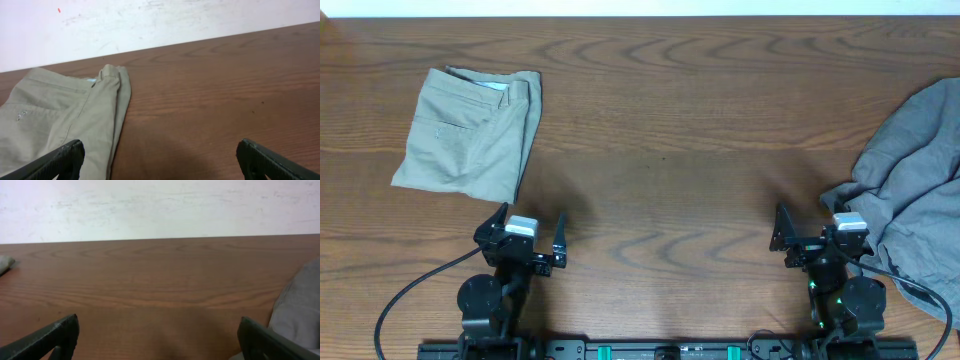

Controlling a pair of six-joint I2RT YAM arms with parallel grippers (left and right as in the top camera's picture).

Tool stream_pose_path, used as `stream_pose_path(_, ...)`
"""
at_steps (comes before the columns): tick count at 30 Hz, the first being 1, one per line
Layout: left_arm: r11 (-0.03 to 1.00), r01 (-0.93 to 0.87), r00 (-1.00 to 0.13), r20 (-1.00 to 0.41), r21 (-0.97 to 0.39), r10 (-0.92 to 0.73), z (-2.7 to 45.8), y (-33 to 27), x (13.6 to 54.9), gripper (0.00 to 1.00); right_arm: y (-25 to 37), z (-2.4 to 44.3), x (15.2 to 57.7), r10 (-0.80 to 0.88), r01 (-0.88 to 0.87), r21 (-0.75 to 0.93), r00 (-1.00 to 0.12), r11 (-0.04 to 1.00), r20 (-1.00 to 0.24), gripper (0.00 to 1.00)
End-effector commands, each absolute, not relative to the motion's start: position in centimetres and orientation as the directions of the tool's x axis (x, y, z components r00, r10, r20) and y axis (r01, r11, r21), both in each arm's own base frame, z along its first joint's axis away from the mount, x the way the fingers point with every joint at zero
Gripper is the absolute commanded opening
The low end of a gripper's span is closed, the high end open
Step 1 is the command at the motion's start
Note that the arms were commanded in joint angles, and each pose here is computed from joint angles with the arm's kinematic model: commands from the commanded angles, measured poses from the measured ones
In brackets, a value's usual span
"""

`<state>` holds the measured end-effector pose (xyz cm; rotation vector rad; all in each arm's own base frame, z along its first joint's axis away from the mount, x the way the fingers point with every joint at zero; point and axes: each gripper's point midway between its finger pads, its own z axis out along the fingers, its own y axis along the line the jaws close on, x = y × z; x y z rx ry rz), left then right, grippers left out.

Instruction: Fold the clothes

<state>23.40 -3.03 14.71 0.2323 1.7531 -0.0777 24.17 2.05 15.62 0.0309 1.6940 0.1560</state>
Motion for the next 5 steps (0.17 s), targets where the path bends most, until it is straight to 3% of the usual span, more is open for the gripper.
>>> stream_pose_path(1,0.977,0.202,-0.203,-0.973,0.070,0.111,13.45,-3.09,23.44,0.98,2.40,15.49,24.14,0.117,-0.084,0.129,-0.131,0.988,-0.984,0.99)
stream_pose_path(5,0.977,0.202,-0.203,-0.973,0.070,0.111,13.45,-3.09,23.44,0.98,2.40,15.49,24.14,0.117,-0.084,0.129,-0.131,0.988,-0.984,0.99)
